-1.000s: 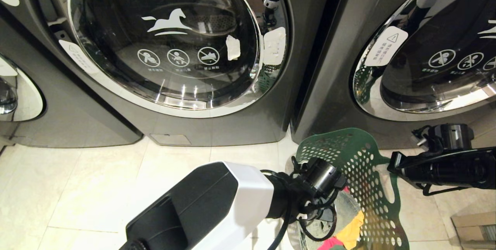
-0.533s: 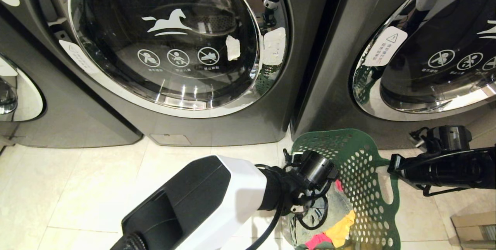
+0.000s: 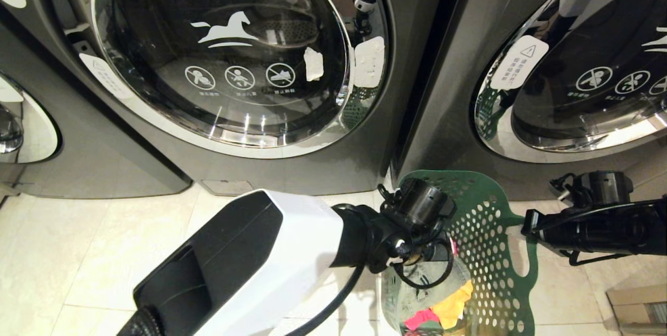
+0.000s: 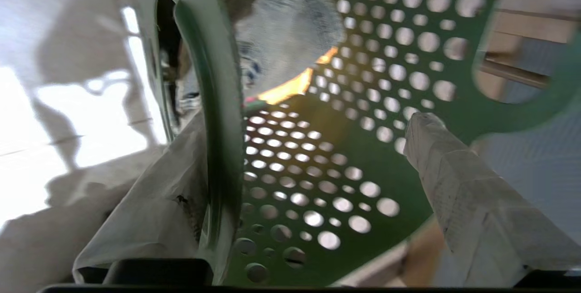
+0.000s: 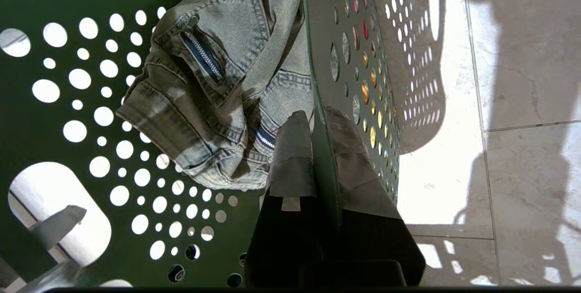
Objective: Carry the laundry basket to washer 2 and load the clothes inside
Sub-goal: Pick up the clothes basket and put it beside the washing machine
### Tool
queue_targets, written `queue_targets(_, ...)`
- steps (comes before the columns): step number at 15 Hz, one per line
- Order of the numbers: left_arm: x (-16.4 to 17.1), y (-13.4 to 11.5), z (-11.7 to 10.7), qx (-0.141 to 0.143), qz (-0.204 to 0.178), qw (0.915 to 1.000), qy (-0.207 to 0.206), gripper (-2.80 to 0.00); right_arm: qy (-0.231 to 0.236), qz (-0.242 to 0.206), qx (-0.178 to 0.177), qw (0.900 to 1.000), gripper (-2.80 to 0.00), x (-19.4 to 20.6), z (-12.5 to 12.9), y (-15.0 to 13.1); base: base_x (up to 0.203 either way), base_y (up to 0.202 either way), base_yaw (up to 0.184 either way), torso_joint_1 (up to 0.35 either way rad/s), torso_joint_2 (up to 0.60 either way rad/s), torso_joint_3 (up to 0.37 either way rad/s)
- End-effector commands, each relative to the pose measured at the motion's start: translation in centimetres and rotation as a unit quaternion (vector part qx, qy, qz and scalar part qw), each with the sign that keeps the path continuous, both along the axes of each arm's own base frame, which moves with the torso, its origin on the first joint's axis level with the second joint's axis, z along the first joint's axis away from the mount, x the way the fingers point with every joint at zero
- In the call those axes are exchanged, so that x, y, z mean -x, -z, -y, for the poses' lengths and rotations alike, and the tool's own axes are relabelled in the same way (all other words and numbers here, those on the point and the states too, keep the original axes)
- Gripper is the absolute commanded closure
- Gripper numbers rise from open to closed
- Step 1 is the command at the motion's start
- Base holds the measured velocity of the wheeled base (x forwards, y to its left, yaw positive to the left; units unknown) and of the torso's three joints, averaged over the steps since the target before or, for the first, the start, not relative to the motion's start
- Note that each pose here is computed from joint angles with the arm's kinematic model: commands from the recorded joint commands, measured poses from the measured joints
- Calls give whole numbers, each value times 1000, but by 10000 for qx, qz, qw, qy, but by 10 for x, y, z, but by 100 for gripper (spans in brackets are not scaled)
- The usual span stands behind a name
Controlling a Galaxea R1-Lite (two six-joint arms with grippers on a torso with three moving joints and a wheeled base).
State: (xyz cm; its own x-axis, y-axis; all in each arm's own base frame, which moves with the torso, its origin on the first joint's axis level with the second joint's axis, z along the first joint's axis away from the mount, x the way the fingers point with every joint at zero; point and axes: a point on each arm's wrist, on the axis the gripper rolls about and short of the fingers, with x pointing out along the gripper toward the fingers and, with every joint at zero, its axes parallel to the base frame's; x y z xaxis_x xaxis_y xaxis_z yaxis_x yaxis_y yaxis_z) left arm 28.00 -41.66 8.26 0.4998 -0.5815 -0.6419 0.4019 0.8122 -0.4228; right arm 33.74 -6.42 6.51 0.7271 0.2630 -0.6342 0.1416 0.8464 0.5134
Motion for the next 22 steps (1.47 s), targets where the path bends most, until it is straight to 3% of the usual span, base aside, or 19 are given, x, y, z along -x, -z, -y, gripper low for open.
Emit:
queue_targets(1,1,-11,-1,151,-4,9999,48,-280,-27,-5,-62,10000,0,0,2,2,0,0,0,0,0,0)
queue_targets(5,1,-5,-2,-12,-26,10000,-12,-280,-24,28,-62,10000,0,-1,14,1,0,0,0,0,0,0)
queue_targets(8,1,0,-4,-167,-74,9998,-61,-280,-102,1,-350,9993,0,1,29,-12,0,0,0,0,0,0)
queue_targets(11,-2,2,-7,-285,-45,9994,-192,-280,-136,-24,-216,9997,0,4,45,-15,0,0,0,0,0,0)
queue_targets(18,-3,-2,-10,-313,-46,9992,-232,-280,-285,-10,-49,9996,0,-16,55,-17,0,0,0,0,0,0)
queue_targets(22,-5,-2,-11,-313,-46,9992,-255,-280,-483,-213,58,9986,0,-30,61,-16,0,0,0,0,0,0)
